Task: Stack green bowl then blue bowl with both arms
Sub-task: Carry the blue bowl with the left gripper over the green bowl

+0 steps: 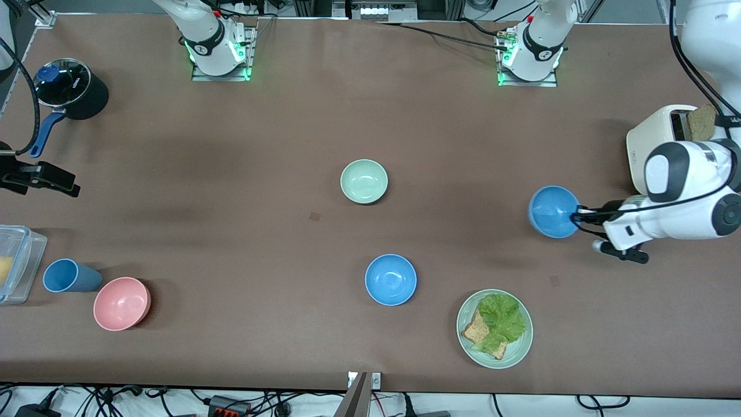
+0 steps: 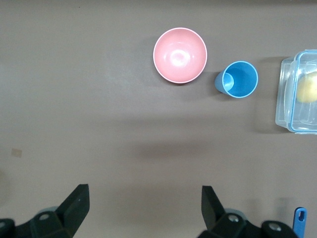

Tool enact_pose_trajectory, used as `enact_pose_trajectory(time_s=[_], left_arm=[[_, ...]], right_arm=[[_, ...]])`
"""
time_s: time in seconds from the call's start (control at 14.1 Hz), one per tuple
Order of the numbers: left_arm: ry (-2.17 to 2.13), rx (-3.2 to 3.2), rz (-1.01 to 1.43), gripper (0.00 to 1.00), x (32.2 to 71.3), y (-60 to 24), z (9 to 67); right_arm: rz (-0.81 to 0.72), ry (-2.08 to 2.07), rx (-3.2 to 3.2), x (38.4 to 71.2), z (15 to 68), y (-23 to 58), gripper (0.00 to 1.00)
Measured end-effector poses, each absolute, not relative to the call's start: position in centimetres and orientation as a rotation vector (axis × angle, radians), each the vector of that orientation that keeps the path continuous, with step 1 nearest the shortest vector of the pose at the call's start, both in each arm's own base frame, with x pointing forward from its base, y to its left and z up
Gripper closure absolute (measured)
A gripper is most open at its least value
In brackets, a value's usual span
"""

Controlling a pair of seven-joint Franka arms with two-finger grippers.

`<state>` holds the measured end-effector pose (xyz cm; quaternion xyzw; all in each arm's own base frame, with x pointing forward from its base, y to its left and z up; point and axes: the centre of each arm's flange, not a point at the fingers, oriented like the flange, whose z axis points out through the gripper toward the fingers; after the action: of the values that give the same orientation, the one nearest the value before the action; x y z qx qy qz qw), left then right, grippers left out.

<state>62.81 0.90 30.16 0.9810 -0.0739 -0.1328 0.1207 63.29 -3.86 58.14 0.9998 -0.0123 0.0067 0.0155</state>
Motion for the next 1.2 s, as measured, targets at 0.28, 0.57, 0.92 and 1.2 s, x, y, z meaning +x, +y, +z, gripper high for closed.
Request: enact_pose_trajectory(time_s=[0.28,0.57,0.92,1.2], left_arm=[[-0.061,2.858,-0.421,0.95,61.9,-9.7,33.3],[0.176,2.858,-0.404,0.95,59.5,-21.4,35.7],[0.512,2.824,-0.339,0.95,55.3,-31.7,34.0],[0.672,2.775,-0.315,0.95,52.5,-36.0,32.5]], right_arm=[[0.0,-0.035,3.113,61.9,57.9,-3.7,0.0],[0.038,-0.029,3.115,59.5,56.3,-3.5,0.0],[0.046,-0.018,3.117,57.6,55.8,-3.2,0.0],[0.063,-0.004,3.116,57.7,55.9,-2.8,0.0]])
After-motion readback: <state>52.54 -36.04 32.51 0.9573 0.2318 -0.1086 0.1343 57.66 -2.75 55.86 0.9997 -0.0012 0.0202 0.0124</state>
